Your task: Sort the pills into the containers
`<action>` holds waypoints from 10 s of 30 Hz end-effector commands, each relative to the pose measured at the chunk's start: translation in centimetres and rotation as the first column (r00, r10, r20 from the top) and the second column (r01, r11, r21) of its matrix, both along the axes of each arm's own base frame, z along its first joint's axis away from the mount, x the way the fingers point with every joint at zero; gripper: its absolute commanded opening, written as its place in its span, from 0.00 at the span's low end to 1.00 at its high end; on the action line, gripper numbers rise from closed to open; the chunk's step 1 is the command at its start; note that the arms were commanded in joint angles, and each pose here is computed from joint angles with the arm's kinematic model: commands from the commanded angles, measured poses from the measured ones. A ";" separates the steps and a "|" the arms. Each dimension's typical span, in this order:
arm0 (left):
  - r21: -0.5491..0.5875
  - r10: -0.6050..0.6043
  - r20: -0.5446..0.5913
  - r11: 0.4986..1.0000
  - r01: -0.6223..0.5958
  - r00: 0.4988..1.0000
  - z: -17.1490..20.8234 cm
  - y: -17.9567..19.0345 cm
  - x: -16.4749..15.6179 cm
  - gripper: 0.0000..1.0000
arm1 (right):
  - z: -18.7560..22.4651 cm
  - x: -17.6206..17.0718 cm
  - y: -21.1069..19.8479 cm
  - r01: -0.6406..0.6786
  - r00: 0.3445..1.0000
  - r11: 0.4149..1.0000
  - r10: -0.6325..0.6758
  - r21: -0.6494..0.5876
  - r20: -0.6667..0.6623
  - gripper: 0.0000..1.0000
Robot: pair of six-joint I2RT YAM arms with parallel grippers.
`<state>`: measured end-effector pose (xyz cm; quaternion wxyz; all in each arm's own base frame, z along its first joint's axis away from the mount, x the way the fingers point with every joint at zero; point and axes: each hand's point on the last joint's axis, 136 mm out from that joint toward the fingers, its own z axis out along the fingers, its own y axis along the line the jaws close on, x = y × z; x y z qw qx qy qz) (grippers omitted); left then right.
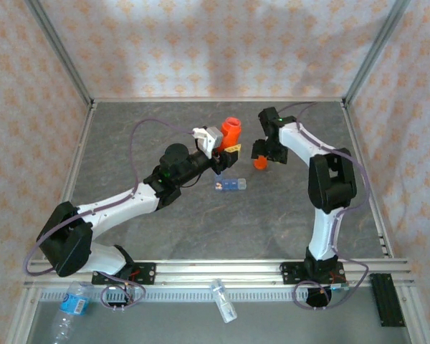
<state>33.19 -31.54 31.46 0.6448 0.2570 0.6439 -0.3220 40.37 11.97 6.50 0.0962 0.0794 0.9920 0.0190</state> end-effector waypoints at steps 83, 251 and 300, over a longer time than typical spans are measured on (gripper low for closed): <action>0.027 0.091 0.095 0.995 -0.094 0.991 -2.6 1.7 0.6 0.00 | 17.5 -2.9 2.3 -0.071 0.973 0.976 0.023 0.204 0.228 0.45; -0.196 -0.118 0.104 0.971 0.137 0.988 -0.1 -0.2 1.5 0.00 | 32.5 -6.6 9.6 -0.639 0.670 0.675 0.253 0.369 0.698 0.81; -0.187 -0.215 0.066 0.957 0.224 0.974 0.5 -1.9 1.8 0.00 | 31.4 -8.3 13.3 -0.721 0.655 0.575 0.382 0.387 0.652 0.53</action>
